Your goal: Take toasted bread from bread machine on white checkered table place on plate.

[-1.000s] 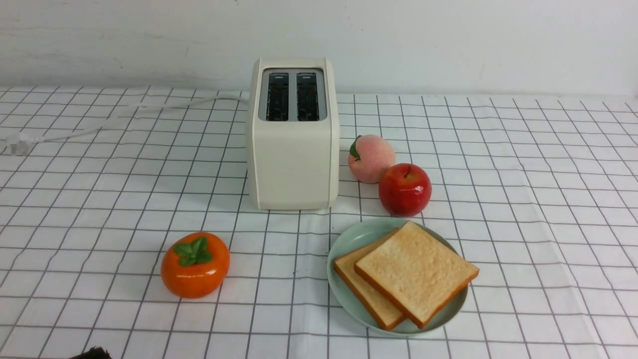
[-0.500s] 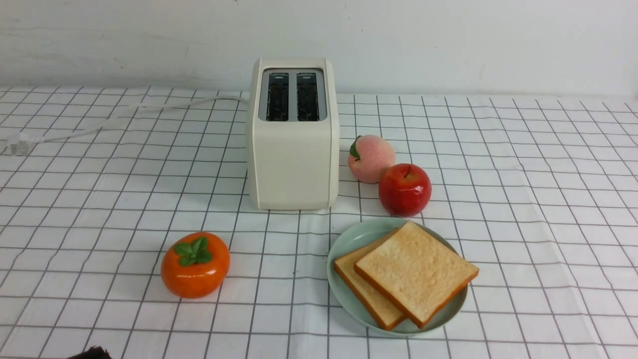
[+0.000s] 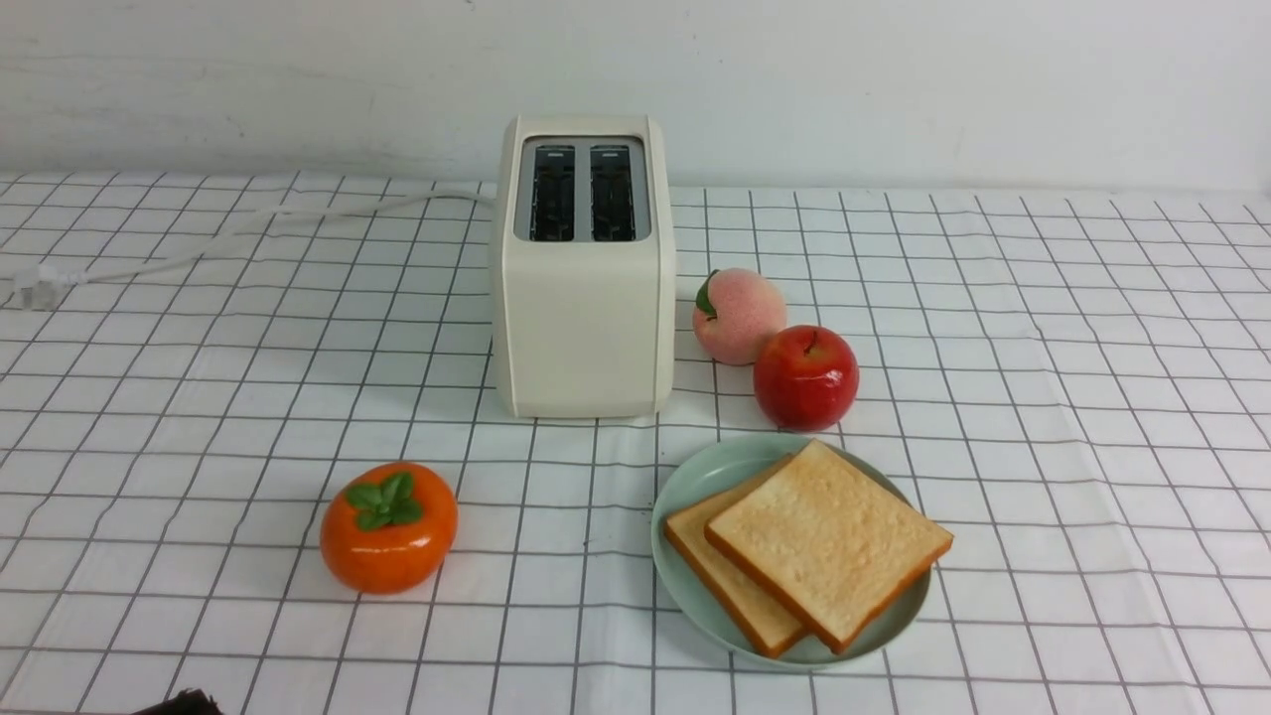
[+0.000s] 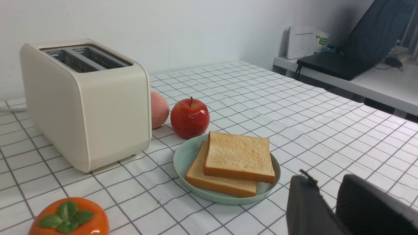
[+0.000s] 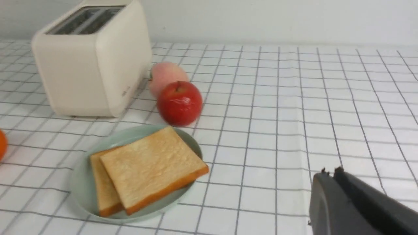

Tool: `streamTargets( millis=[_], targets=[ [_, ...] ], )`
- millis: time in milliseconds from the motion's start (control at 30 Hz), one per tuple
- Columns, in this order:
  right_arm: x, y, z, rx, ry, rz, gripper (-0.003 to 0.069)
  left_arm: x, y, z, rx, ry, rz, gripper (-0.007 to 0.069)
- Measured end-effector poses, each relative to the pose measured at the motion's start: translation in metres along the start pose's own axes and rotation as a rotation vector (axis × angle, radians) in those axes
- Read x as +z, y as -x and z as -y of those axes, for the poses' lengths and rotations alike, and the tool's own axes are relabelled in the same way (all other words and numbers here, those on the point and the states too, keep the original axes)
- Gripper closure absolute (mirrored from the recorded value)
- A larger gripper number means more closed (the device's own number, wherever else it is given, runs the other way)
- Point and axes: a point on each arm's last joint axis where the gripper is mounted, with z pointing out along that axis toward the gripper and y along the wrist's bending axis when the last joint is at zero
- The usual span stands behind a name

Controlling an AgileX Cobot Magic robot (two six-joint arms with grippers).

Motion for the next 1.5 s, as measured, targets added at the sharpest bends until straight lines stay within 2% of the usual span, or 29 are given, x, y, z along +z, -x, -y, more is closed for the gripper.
streamTargets(
  millis=[100,233,1233,1367,1500],
  targets=[
    [0.019,-0.056,0.010,0.026,-0.043,-0.020,0.0648,0.000,0.000,0.000,0.000,0.000,0.000,0.0477],
    [0.028,-0.086,0.015,0.036,-0.059,-0.046,0.0648,0.000,0.000,0.000,0.000,0.000,0.000,0.0476],
    [0.028,-0.089,0.016,0.013,-0.064,-0.076,0.0624,0.000,-0.001,-0.001,-0.007,0.005,0.007,0.0454],
    [0.028,-0.089,0.016,0.013,-0.064,-0.076,0.0622,0.002,-0.007,-0.007,-0.040,0.075,0.047,0.0460],
    [0.028,-0.089,0.016,0.013,-0.064,-0.076,0.0620,0.001,-0.017,-0.024,-0.062,0.300,0.091,0.0464]
  ],
)
